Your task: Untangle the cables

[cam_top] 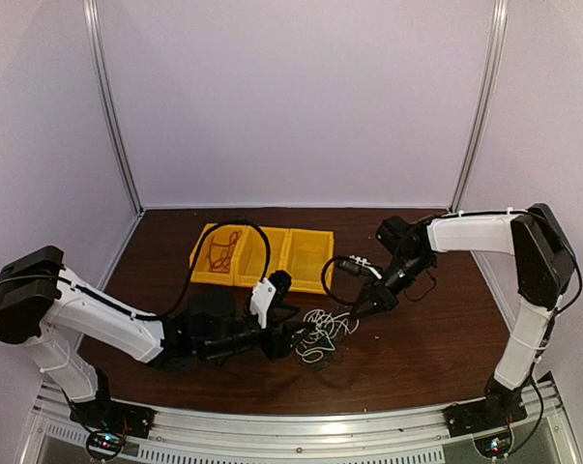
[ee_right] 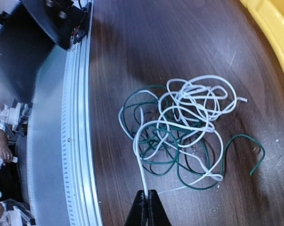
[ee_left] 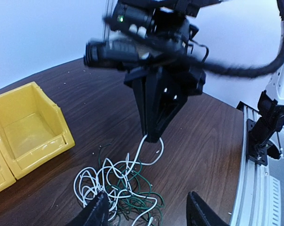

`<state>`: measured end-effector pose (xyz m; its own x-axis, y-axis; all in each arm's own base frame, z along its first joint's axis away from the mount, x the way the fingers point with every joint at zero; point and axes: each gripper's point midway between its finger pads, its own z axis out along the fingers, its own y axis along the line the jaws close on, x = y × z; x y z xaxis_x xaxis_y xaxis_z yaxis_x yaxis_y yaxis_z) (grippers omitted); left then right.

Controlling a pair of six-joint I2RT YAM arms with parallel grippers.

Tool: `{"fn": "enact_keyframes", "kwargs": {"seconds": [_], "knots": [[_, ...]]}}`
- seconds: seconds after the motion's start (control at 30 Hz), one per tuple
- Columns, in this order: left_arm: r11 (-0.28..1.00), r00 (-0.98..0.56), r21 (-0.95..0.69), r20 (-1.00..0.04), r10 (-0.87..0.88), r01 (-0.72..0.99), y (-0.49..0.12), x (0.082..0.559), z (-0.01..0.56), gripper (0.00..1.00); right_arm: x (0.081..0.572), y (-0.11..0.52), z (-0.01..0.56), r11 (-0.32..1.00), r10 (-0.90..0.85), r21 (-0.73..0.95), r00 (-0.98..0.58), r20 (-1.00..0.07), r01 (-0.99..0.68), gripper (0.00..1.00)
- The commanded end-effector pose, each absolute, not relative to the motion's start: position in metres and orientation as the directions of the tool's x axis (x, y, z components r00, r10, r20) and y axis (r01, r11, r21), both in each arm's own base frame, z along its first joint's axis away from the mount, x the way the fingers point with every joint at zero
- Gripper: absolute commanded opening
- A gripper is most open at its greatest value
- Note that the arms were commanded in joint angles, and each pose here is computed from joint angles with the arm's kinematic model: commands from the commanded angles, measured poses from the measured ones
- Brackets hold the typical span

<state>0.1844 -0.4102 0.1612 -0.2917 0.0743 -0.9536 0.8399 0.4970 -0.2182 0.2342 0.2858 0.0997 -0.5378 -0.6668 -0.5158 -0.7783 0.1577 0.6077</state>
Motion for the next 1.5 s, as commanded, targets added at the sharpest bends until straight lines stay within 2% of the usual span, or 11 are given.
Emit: {"fn": "enact_keyframes", "kwargs": {"seconds": [0.0,0.27,0.4,0.5,0.53,0.57,0.63,0.7,0.83,1.23,1.47], "knots": [[0.548,-0.115,-0.129,-0.992,-0.059,0.826,-0.428,0.201,0.19,0.57,0.232,0.295,0.157,0.101,-0.653,0.435,-0.39,-0.649,-0.895,0.0],[0.504,0.1,-0.036,-0.966,-0.239,0.863,-0.461,0.2,0.207,0.6,0.201,0.302,0.192,0.03,-0.657,0.394,-0.315,-0.685,-0.919,0.0],[0.444,0.113,-0.009,-0.962,-0.247,0.896,-0.5,0.201,0.196,0.58,0.197,0.304,0.203,0.001,-0.654,0.392,-0.297,-0.696,-0.92,0.0],[0.403,0.087,-0.02,-0.965,-0.246,0.915,-0.526,0.203,0.186,0.47,0.194,0.306,0.228,-0.036,-0.637,0.372,-0.266,-0.724,-0.928,0.0],[0.386,0.077,-0.024,-0.967,-0.243,0.922,-0.531,0.201,0.18,0.4,0.194,0.306,0.24,-0.046,-0.628,0.353,-0.248,-0.738,-0.935,0.0],[0.374,0.065,-0.03,-0.969,-0.238,0.927,-0.534,0.201,0.175,0.29,0.196,0.307,0.258,-0.055,-0.611,0.313,-0.216,-0.762,-0.948,0.0],[0.354,0.042,-0.043,-0.972,-0.23,0.934,-0.537,0.199,0.163,0.15,0.199,0.307,0.287,-0.06,-0.576,0.248,-0.169,-0.8,-0.967,0.0],[0.33,0.02,-0.055,-0.975,-0.22,0.942,-0.539,0.195,0.153,0.08,0.201,0.307,0.315,-0.059,-0.54,0.186,-0.125,-0.832,-0.981,0.0],[0.284,-0.03,-0.081,-0.983,-0.179,0.955,-0.542,0.188,0.131,0.01,0.208,0.298,0.369,-0.045,-0.468,0.068,-0.039,-0.883,-0.997,0.0],[0.318,-0.098,-0.107,-0.994,-0.043,0.942,-0.535,0.19,0.075,0.0,0.216,0.24,0.504,0.049,-0.225,-0.181,0.166,-0.96,-0.982,0.0],[0.379,-0.109,-0.107,-0.994,-0.016,0.919,-0.528,0.204,0.067,0.0,0.207,0.217,0.531,0.071,-0.17,-0.227,0.212,-0.962,-0.971,0.0]]}}
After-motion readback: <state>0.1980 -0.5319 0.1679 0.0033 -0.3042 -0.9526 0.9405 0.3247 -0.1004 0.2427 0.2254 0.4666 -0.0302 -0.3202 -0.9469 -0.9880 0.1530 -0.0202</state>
